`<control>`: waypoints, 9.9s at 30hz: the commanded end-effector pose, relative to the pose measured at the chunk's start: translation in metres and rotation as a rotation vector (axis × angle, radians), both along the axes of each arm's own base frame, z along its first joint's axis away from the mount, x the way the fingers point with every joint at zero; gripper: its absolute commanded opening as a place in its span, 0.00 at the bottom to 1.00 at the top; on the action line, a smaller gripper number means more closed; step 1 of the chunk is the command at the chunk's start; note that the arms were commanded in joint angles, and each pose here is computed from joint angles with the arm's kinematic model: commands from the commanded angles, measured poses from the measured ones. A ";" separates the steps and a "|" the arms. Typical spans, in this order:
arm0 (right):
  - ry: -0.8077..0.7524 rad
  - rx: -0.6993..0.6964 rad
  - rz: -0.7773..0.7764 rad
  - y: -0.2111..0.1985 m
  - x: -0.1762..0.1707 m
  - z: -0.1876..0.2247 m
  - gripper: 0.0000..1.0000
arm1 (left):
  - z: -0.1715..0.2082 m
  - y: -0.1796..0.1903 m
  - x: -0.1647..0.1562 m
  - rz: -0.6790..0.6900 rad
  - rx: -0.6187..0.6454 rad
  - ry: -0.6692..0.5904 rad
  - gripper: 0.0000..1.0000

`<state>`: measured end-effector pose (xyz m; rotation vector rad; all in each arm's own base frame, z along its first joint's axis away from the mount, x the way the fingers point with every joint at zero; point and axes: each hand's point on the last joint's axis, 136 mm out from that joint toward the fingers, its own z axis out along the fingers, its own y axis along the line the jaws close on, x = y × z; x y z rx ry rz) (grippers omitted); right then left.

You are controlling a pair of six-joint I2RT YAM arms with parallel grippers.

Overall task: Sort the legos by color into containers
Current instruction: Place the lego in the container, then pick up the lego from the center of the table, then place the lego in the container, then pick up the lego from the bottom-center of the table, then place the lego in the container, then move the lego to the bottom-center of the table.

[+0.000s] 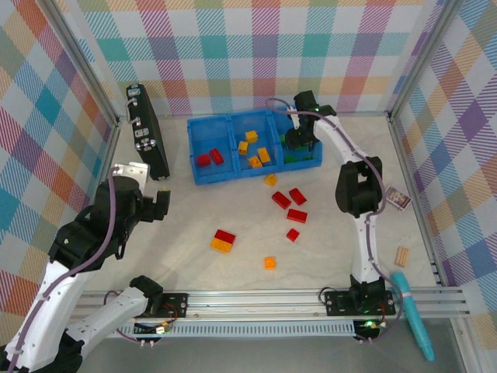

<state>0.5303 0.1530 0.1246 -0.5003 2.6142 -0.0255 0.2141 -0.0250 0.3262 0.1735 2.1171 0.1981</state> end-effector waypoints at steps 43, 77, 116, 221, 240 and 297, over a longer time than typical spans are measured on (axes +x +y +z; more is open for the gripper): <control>0.010 -0.015 0.136 0.105 -0.092 -0.088 0.72 | -0.016 0.009 -0.015 -0.013 0.045 0.038 1.00; -0.064 0.043 0.231 0.110 -0.094 0.008 0.26 | -0.012 0.013 -0.017 0.000 0.046 0.020 1.00; -0.218 0.033 0.212 0.148 -0.020 0.036 0.58 | -0.002 -0.010 -0.010 -0.087 -0.035 0.007 1.00; -0.328 0.156 0.109 0.170 -0.035 0.044 0.30 | 0.002 -0.027 0.003 -0.127 -0.125 -0.076 1.00; -0.203 0.166 0.046 0.165 0.016 -0.012 0.44 | -0.008 -0.031 0.014 -0.105 -0.110 -0.026 1.00; 0.245 0.026 0.511 0.215 -0.341 -0.091 0.59 | 0.007 -0.004 -0.047 -0.087 -0.253 -0.084 1.00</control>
